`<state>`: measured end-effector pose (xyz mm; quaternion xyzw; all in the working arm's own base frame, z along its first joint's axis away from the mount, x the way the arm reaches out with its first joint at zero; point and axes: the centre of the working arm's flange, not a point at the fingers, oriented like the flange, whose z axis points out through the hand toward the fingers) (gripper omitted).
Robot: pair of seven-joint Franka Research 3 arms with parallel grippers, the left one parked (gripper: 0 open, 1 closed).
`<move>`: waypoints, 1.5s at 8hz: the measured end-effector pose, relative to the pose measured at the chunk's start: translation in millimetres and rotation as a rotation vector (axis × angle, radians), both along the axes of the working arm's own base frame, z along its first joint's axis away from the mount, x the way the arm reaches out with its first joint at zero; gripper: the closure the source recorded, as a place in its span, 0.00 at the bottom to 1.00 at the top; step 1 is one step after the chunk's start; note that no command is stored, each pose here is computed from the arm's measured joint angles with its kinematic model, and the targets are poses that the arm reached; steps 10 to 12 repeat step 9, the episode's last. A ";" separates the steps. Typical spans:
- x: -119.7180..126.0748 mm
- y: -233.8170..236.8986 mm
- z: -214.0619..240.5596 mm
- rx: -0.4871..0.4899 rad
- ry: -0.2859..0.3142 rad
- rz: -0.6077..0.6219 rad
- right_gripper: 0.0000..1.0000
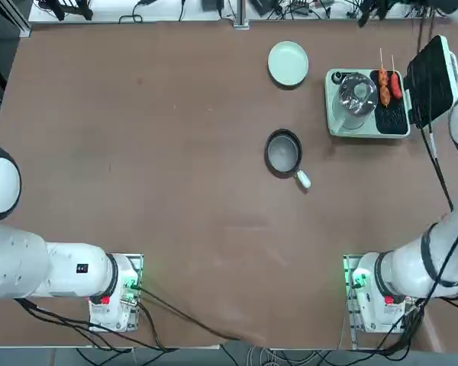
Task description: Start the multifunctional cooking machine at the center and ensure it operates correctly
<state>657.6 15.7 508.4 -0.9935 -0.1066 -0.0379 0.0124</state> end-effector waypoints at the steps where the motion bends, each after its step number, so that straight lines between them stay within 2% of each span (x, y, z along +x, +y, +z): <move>1: -16.5 -13.9 21.9 0.006 0.005 -0.082 0.00; 3: -48.5 -23.9 50.0 0.008 0.002 -0.185 0.00; 7: -94.8 -30.6 89.4 0.012 0.020 -0.218 0.00; 9: -105.1 -30.8 103.1 0.014 0.014 -0.219 0.00; 12: -105.1 -30.8 103.1 0.014 0.014 -0.219 0.00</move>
